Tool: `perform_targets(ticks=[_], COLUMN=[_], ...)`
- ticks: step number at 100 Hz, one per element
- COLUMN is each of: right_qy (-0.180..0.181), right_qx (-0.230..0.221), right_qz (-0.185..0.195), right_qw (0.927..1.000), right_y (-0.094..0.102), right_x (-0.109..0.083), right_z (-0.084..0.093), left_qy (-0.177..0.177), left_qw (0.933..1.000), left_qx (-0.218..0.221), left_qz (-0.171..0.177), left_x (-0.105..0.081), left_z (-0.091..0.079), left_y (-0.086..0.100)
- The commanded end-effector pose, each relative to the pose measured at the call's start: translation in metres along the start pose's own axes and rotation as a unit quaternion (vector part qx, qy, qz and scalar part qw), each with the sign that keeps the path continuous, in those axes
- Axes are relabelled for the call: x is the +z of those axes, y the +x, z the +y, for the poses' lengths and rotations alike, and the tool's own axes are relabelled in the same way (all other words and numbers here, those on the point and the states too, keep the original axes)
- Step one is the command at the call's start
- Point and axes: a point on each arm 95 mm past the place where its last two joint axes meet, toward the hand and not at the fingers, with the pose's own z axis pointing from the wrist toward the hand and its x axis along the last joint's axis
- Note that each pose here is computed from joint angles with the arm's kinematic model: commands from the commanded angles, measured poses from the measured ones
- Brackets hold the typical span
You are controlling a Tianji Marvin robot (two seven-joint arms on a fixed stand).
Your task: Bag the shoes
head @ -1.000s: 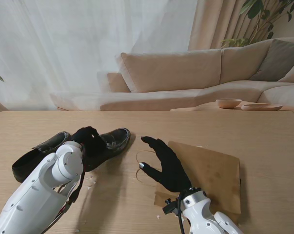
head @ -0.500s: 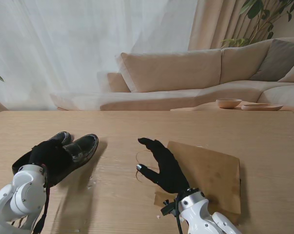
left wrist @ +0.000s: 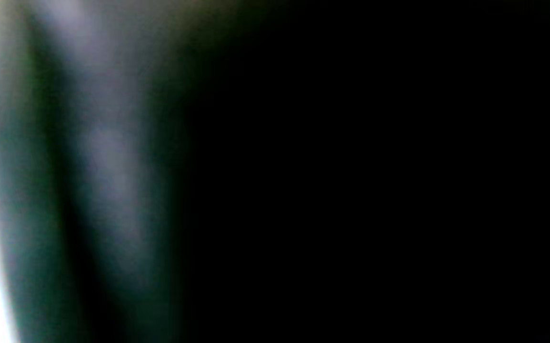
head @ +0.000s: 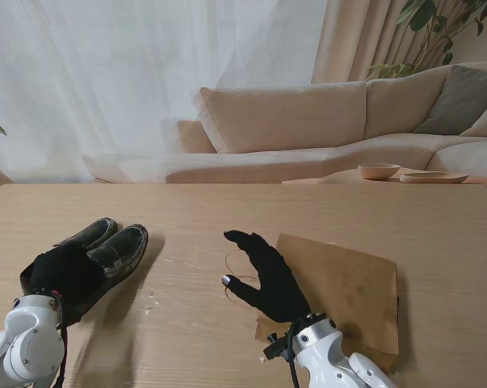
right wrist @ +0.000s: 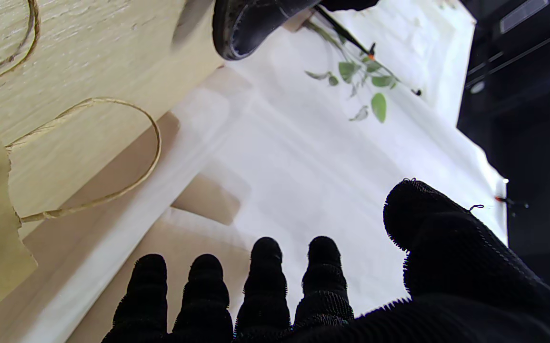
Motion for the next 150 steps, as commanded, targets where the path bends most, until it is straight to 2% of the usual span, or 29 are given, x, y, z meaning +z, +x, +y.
perform_targets(ticks=[1, 23, 38, 52, 73, 97, 113, 135, 150], right_qy=[0.006, 0.009, 0.010, 0.013, 0.015, 0.017, 0.017, 0.017, 0.018], right_qx=[0.005, 0.005, 0.005, 0.004, 0.004, 0.004, 0.004, 0.003, 0.003], right_qz=[0.002, 0.001, 0.001, 0.002, 0.001, 0.002, 0.002, 0.002, 0.003], right_qw=[1.0000, 0.9999, 0.9999, 0.9999, 0.9999, 0.9998, 0.9998, 0.9999, 0.9998], right_y=[0.004, 0.003, 0.003, 0.003, 0.003, 0.003, 0.003, 0.004, 0.004], right_x=[-0.001, 0.000, 0.001, 0.002, 0.002, 0.002, 0.002, 0.001, 0.001], right_z=[-0.003, -0.003, -0.003, -0.004, -0.004, -0.004, -0.004, -0.003, -0.004], left_qy=[0.010, 0.034, 0.041, 0.038, 0.032, 0.037, 0.033, 0.024, 0.027], left_qw=[0.9999, 0.9990, 0.9983, 0.9983, 0.9968, 0.9933, 0.9923, 0.9881, 0.9855], left_qx=[0.004, 0.029, 0.038, 0.035, 0.064, 0.098, 0.104, 0.134, 0.152], left_qz=[0.001, -0.009, -0.018, -0.025, -0.034, -0.050, -0.058, -0.071, -0.070], left_x=[0.003, 0.010, 0.012, 0.012, 0.011, 0.009, 0.007, 0.003, -0.001], left_z=[-0.005, -0.007, -0.002, 0.005, 0.006, 0.004, 0.002, -0.002, -0.005], left_y=[0.003, -0.006, -0.011, -0.013, -0.016, -0.020, -0.022, -0.027, -0.028])
